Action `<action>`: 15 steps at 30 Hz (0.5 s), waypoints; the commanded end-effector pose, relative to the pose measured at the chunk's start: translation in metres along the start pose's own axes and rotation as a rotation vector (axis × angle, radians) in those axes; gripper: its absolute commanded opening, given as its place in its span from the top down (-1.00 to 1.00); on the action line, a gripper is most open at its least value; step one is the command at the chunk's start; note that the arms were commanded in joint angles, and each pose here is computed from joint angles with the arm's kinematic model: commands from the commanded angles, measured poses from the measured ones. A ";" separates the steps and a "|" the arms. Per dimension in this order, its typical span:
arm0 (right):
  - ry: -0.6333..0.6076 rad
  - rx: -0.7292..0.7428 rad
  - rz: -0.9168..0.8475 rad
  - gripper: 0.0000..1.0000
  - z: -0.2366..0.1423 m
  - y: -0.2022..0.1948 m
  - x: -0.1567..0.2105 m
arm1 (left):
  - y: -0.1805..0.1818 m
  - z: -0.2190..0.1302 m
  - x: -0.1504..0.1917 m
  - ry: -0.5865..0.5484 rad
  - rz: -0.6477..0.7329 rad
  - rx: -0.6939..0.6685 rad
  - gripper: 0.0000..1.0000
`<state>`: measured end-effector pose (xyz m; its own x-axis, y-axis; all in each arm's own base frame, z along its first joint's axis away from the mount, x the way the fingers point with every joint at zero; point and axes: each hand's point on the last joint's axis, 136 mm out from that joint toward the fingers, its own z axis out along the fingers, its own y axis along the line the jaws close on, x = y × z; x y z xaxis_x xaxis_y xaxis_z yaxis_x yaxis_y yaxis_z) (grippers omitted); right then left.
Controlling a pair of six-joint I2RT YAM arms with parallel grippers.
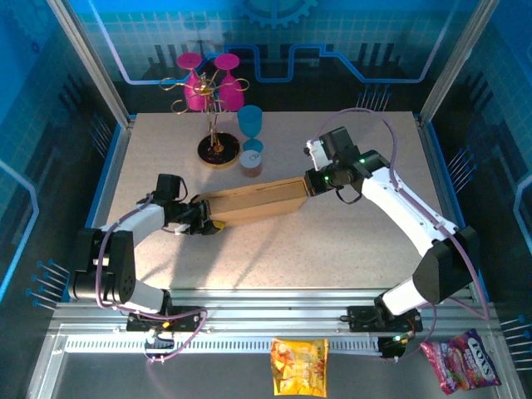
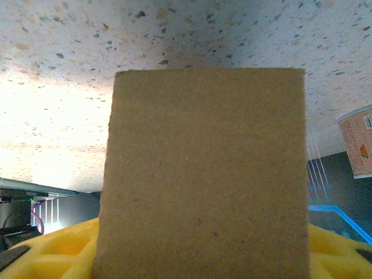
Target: Fold the paper box
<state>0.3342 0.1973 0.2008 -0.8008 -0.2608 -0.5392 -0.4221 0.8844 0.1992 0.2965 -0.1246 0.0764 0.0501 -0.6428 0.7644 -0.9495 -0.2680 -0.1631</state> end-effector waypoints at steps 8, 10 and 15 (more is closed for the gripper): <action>-0.044 -0.029 0.065 1.00 0.006 0.011 0.004 | 0.002 0.002 -0.007 -0.021 -0.016 -0.019 0.03; -0.043 -0.027 0.068 1.00 0.008 0.010 0.006 | 0.003 0.002 -0.007 -0.019 -0.015 -0.020 0.02; -0.057 -0.012 0.061 1.00 0.013 0.008 0.012 | 0.002 0.003 -0.007 -0.012 -0.014 -0.020 -0.03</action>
<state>0.3356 0.2001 0.1949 -0.7950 -0.1717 -0.5818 -0.3713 0.8961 0.2430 0.2961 -0.1247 0.0746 0.0574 -0.6375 0.7683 -0.9512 -0.2686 -0.1519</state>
